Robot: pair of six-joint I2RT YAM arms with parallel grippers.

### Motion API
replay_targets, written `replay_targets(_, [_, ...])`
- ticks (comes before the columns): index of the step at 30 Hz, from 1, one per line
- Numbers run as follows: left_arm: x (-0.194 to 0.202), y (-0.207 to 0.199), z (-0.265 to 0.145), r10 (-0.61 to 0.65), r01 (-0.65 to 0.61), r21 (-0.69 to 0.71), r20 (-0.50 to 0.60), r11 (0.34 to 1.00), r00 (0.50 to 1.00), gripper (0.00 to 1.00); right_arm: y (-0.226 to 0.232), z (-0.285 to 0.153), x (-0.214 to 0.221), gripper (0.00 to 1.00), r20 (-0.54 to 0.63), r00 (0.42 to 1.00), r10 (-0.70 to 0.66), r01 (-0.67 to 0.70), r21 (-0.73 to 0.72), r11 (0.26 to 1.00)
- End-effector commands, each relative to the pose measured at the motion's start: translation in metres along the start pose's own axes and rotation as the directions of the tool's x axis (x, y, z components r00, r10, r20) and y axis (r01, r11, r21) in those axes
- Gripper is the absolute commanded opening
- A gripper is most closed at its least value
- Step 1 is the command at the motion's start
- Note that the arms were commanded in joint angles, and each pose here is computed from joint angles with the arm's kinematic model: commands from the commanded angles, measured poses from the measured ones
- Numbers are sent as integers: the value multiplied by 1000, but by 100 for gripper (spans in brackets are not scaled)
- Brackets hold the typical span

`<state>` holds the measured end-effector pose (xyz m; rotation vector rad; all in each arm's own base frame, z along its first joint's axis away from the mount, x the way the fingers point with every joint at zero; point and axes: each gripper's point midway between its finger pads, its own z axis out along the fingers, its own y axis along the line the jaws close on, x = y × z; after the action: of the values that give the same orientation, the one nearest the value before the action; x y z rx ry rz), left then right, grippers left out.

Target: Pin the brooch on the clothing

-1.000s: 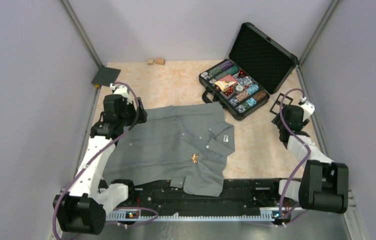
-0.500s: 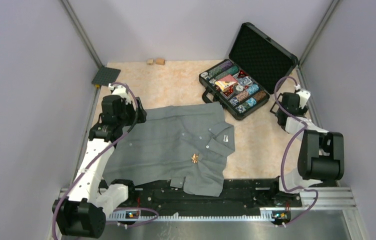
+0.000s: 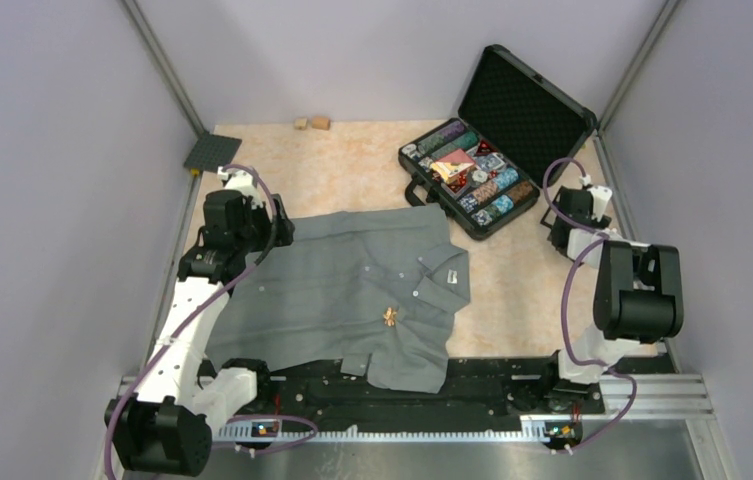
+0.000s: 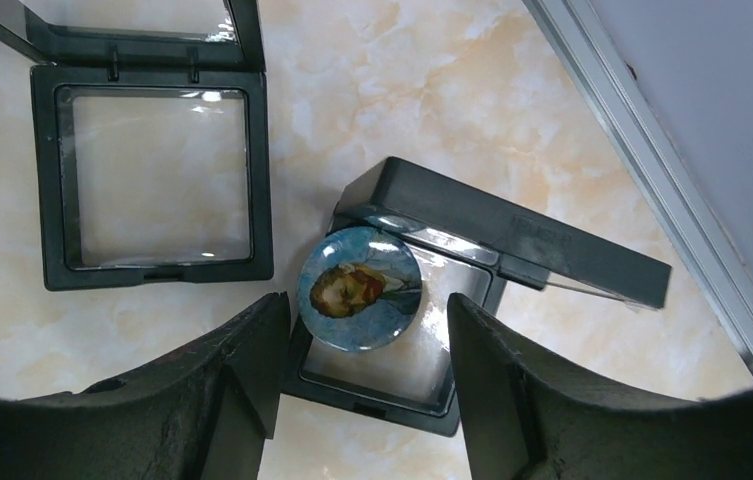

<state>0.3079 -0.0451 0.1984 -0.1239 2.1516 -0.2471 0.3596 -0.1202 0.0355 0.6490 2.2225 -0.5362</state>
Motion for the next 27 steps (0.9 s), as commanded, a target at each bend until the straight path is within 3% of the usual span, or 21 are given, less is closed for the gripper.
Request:
replay_targets(1, [-11, -6, -1, 6, -7, 29, 45, 1000, 999, 77, 4, 7, -20, 60, 43, 999, 1, -1, 11, 1000])
replay_targets(9, [-8, -8, 3, 1, -2, 42, 29, 999, 1000, 77, 6, 12, -18, 52, 39, 999, -7, 7, 9, 1000])
replay_targets(17, [-8, -9, 3, -1, -1, 48, 29, 999, 1000, 77, 6, 8, -19, 37, 48, 999, -1, 1, -1, 1000])
replay_targets(27, [-9, -9, 3, 1, -2, 46, 33, 999, 999, 77, 2, -3, -27, 8, 79, 996, 30, -29, -10, 1000])
